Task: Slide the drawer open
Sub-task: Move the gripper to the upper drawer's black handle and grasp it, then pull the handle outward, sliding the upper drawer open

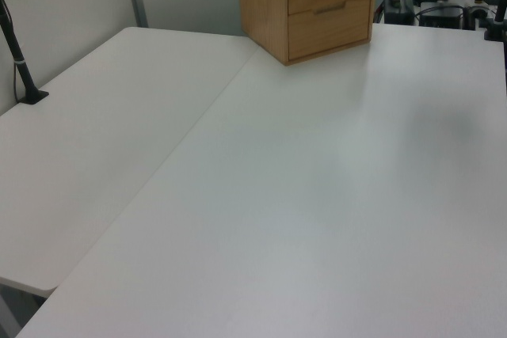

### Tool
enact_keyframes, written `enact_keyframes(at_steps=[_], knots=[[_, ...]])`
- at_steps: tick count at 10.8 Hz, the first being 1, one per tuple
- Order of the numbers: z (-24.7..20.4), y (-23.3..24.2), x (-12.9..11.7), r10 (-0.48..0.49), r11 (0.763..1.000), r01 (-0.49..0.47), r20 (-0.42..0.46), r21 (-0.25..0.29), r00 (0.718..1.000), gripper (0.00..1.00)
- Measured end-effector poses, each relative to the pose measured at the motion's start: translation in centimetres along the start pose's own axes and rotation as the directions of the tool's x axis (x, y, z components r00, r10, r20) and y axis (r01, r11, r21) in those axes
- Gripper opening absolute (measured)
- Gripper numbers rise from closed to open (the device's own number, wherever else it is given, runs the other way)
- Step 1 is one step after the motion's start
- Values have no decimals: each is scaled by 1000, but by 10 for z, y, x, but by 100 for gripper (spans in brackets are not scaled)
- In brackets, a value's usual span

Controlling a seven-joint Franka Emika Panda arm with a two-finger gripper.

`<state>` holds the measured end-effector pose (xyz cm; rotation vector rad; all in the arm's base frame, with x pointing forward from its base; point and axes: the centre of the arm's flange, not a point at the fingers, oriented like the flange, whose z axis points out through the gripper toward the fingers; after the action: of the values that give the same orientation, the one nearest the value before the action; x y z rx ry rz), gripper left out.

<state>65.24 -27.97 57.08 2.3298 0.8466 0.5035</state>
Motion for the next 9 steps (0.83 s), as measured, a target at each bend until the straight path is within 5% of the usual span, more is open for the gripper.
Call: enact_keyframes(at_steps=[3, 9], knots=[[40, -9, 5, -82, 992, 78, -39, -95, 996, 87], [78, -14, -3, -187, 970, 179, -35, -166, 982, 73]])
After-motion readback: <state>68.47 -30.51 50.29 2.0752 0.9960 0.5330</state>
